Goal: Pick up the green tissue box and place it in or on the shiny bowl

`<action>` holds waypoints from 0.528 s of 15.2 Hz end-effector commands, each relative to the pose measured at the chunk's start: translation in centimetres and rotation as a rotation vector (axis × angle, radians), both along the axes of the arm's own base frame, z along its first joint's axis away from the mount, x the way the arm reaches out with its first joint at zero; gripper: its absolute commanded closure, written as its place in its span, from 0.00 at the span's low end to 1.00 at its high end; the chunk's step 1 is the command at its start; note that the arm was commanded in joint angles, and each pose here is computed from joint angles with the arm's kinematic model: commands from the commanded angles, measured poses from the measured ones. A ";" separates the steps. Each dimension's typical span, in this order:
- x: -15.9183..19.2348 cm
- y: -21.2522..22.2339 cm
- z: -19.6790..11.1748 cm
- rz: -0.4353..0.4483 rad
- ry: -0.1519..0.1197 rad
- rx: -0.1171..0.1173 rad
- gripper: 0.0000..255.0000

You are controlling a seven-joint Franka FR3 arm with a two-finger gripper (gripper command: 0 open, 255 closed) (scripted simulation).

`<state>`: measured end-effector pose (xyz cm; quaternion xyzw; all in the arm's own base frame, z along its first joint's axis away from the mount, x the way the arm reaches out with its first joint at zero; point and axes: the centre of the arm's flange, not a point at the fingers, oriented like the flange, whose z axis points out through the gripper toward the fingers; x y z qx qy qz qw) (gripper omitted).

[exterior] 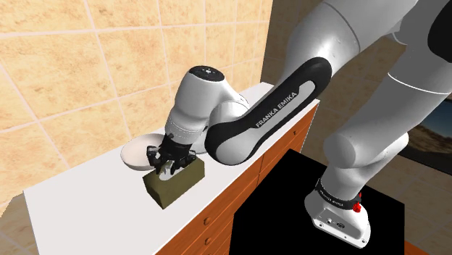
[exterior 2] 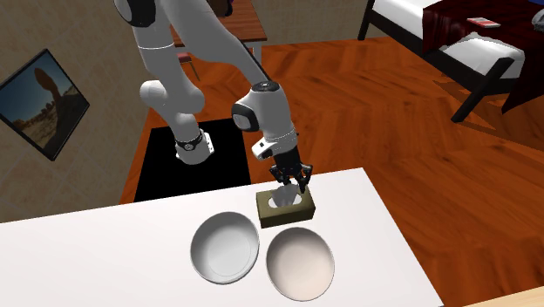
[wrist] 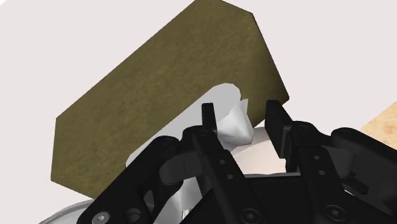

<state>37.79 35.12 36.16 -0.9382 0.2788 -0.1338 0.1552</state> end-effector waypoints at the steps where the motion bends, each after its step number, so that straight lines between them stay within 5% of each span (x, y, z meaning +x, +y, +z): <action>1: -0.1 -0.1 -0.2 0.000 0.005 -0.004 1.00; 8: -0.1 -0.2 2.4 0.000 0.005 -0.004 1.00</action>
